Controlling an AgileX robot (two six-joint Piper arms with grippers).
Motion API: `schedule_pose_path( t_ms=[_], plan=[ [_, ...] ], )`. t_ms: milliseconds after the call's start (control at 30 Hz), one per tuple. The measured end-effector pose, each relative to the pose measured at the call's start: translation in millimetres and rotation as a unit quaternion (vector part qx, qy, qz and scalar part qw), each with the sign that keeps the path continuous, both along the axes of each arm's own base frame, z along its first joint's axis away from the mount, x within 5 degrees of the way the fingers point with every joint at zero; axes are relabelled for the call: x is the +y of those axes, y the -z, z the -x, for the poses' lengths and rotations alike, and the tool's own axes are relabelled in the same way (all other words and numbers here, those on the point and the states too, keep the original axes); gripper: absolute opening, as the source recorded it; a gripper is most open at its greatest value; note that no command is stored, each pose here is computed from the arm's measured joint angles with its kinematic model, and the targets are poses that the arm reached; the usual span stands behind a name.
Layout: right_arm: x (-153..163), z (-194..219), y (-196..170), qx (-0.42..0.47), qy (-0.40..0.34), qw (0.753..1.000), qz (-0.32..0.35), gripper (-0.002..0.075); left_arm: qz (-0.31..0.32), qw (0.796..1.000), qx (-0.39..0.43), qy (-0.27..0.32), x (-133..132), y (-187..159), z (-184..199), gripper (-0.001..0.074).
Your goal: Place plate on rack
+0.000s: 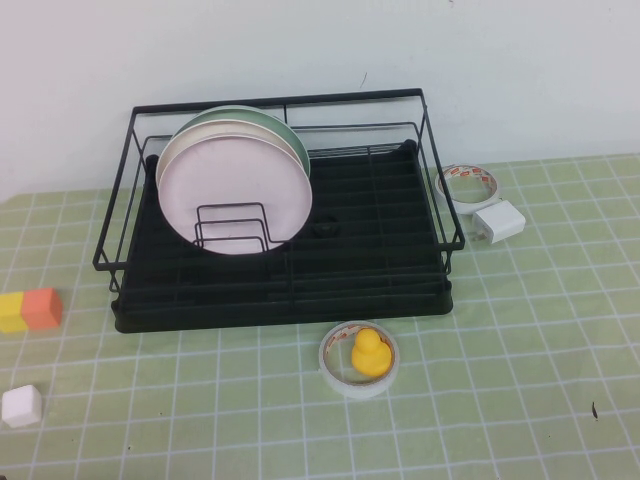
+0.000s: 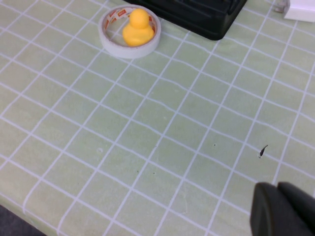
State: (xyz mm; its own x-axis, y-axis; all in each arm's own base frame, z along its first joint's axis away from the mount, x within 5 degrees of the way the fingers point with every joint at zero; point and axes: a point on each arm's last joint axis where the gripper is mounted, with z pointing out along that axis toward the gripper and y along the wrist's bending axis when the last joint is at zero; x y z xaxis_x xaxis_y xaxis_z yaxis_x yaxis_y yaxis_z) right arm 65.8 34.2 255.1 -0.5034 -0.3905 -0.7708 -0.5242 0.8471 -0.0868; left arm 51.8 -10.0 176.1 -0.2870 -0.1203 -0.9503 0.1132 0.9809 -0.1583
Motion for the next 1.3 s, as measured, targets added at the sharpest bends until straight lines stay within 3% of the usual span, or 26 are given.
schedule_pose_path(
  t_ms=[200,367,700,967,1300],
  plan=[
    [-3,1,-1,-0.009,0.011,1.000,-0.001,0.0000,0.000,1.000,0.000,0.000,0,0,0,-0.0001],
    [-15,9,-7,-0.052,0.078,0.996,-0.007,0.0000,0.002,1.000,0.000,0.000,0,0,0,-0.0001],
    [-31,25,22,-0.194,0.210,0.958,-0.020,0.0000,0.004,1.000,0.000,0.000,0,0,0,-0.0001],
    [-33,17,86,-0.143,0.225,0.964,-0.011,0.0000,0.010,1.000,0.001,-0.001,0,0,0,-0.0001],
    [-34,15,84,-0.172,0.228,0.958,-0.018,0.0000,0.012,1.000,0.002,-0.001,0,0,0,-0.0001]
  ],
)
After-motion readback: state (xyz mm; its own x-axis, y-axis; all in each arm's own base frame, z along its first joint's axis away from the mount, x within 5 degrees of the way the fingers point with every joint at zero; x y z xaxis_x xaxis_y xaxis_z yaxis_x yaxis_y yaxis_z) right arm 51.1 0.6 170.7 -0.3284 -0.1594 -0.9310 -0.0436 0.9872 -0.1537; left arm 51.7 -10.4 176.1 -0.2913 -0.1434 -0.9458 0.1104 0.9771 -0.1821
